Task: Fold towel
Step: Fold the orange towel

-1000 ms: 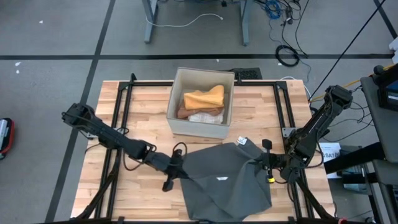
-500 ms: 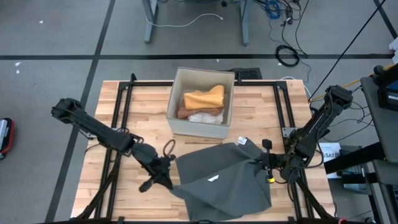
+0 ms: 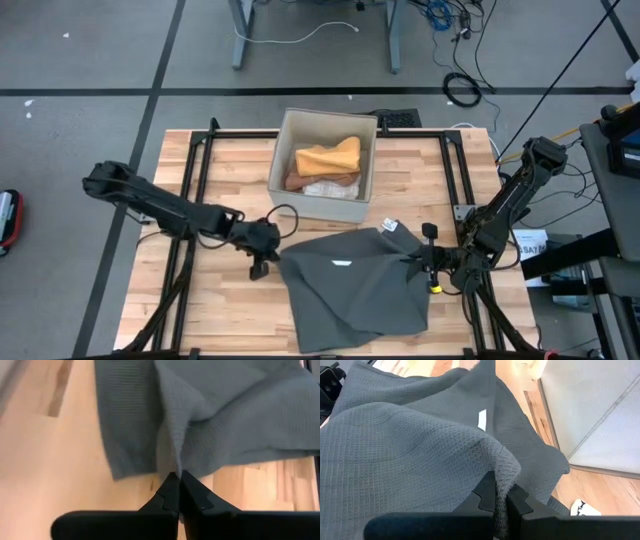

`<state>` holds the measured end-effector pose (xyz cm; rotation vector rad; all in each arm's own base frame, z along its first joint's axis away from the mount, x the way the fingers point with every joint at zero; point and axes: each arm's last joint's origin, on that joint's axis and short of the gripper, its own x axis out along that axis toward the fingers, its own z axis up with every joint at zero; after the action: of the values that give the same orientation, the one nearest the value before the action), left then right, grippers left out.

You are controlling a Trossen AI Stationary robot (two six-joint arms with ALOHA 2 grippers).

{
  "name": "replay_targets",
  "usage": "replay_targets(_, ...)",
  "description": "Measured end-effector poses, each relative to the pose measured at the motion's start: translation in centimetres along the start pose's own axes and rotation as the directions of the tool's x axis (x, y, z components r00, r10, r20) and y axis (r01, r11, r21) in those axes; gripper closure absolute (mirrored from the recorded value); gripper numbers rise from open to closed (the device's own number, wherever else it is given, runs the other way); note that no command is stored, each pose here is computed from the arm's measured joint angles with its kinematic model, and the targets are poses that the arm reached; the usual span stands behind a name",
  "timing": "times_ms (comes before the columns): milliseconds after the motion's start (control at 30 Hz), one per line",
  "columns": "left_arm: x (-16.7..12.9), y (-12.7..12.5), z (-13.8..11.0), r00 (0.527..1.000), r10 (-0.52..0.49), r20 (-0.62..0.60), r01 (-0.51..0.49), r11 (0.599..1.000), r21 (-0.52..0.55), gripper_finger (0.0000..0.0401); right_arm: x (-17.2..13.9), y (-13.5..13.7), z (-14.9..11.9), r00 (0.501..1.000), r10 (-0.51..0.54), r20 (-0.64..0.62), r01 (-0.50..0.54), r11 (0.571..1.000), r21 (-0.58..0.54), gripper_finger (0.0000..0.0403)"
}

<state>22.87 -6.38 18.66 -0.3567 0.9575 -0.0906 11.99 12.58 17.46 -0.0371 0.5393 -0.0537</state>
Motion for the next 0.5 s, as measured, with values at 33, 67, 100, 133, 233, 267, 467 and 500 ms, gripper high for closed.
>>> replay_targets(33,0.5,0.3,0.0,1.000,-0.013,0.004,0.013,1.000,0.005,0.0401,0.0,0.0,0.0,1.000,-0.001,0.000,0.001,1.000,0.000,0.0403)
replay_targets(67,0.9,0.5,0.1,0.999,-0.037,0.013,0.037,0.999,0.010,0.0401,0.0,0.0,0.0,1.000,-0.001,0.000,0.001,1.000,0.000,0.0403)
replay_targets(100,1.3,0.6,0.3,0.998,-0.066,0.023,0.066,0.998,0.021,0.0401,0.0,0.0,0.0,1.000,-0.001,0.001,0.001,1.000,0.000,0.0403)
replay_targets(133,1.7,0.7,0.4,0.995,-0.098,0.031,0.098,0.995,0.030,0.0401,0.0,0.0,0.0,1.000,-0.001,0.001,0.001,1.000,0.000,0.0403)
replay_targets(233,2.7,0.7,0.9,0.975,-0.217,0.044,0.214,0.974,0.076,0.0401,0.0,0.0,0.0,1.000,-0.001,0.001,0.001,1.000,0.001,0.0403)
replay_targets(267,3.0,0.5,1.2,0.959,-0.279,0.056,0.272,0.956,0.109,0.0401,0.0,0.0,0.0,1.000,-0.001,0.001,0.001,1.000,0.000,0.0403)
replay_targets(467,0.7,-3.4,4.7,0.619,-0.755,0.215,0.615,0.637,0.465,0.0401,0.0,0.0,0.0,1.000,-0.002,0.000,0.002,1.000,-0.001,0.0403)
replay_targets(500,0.1,-3.9,5.1,0.571,-0.792,0.216,0.631,0.591,0.502,0.0401,0.0,0.0,0.0,1.000,-0.003,-0.001,0.003,1.000,-0.002,0.0403)
